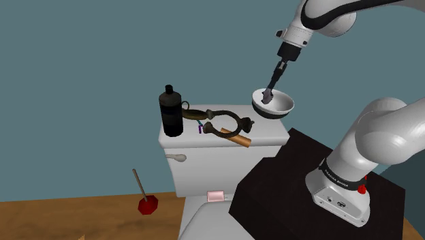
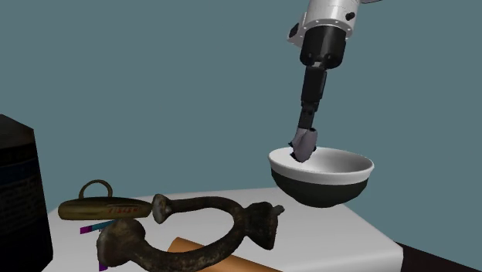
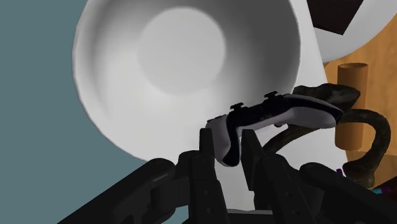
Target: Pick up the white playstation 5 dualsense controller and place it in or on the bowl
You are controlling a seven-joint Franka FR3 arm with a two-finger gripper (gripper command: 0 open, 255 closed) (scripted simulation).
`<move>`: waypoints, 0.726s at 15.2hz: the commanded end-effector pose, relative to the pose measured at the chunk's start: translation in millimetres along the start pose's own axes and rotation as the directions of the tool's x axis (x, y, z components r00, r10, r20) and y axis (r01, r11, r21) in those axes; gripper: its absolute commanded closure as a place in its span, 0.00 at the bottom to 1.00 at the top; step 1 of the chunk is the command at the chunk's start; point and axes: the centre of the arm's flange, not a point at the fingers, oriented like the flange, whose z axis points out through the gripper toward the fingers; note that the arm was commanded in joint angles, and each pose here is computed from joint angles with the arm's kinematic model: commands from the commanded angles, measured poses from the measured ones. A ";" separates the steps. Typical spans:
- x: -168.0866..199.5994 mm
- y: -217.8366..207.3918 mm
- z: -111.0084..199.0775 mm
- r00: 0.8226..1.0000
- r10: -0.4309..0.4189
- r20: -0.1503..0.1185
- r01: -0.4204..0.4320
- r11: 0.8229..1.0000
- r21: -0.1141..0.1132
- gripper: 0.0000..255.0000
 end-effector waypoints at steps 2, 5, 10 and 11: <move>-5.1 13.2 29.9 0.997 0.038 0.074 -0.040 0.999 0.030 1.00; -5.1 13.2 29.9 0.997 0.038 0.074 -0.040 0.999 0.030 1.00; -11.6 14.3 25.3 0.997 0.038 0.073 -0.040 0.999 0.031 0.00; -5.1 13.2 29.9 0.997 0.038 0.074 -0.040 0.999 0.030 0.00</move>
